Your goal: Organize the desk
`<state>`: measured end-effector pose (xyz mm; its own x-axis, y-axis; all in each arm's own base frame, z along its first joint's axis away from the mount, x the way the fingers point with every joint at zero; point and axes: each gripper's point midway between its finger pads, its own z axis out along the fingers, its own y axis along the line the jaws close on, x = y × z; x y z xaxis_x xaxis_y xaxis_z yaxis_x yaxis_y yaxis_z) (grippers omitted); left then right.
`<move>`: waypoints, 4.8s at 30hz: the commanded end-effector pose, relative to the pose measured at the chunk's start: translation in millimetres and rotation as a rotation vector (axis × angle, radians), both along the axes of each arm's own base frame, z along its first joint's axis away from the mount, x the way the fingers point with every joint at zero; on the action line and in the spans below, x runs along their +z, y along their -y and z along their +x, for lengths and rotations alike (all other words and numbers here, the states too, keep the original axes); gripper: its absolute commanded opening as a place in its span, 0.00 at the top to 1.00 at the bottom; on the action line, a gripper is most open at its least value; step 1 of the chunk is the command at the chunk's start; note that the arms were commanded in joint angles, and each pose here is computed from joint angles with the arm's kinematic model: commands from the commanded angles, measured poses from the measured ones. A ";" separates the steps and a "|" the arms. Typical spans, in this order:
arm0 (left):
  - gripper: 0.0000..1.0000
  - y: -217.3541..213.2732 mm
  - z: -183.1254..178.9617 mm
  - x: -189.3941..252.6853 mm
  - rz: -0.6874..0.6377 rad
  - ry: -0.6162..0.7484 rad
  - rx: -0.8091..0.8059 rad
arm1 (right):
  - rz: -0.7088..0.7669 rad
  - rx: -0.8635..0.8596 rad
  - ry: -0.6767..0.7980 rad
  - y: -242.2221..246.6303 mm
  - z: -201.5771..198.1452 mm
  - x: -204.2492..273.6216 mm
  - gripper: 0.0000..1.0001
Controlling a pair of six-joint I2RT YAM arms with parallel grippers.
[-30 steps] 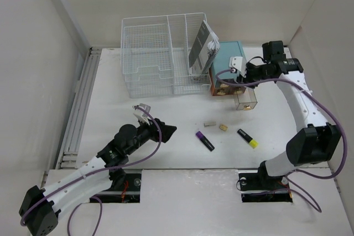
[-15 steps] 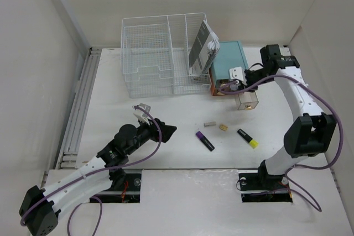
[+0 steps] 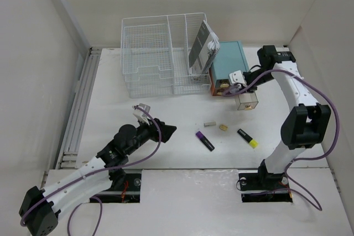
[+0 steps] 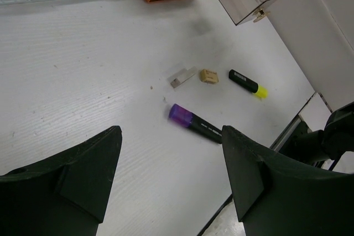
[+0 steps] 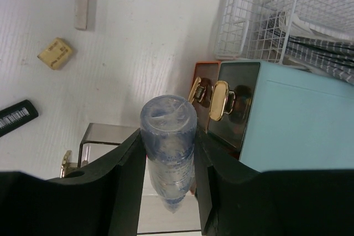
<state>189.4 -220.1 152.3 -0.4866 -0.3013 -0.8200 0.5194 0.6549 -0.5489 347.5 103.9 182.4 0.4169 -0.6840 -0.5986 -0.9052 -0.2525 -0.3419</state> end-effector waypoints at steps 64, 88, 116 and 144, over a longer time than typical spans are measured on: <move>0.31 -0.6 5.4 23.9 -0.058 0.061 0.021 | 0.063 -0.396 -0.204 12.7 -25.4 4.2 1.00; 0.31 -1.0 4.9 22.0 -0.053 0.055 0.021 | -0.147 -0.211 -0.297 23.1 -80.4 -29.1 1.00; 0.31 -0.5 6.0 21.1 -0.045 0.061 0.020 | -0.149 -0.740 -0.116 55.9 61.4 -42.2 1.00; 0.23 64.9 33.4 40.9 -0.145 0.012 -0.109 | 0.411 -1.068 0.436 54.0 43.7 127.7 0.32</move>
<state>203.6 -252.7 133.9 -0.5721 -0.2701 -0.7745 0.5052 0.6278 -0.5921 364.6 68.4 220.7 -0.1597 -0.7188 -0.6767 -0.7159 0.5563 -0.4220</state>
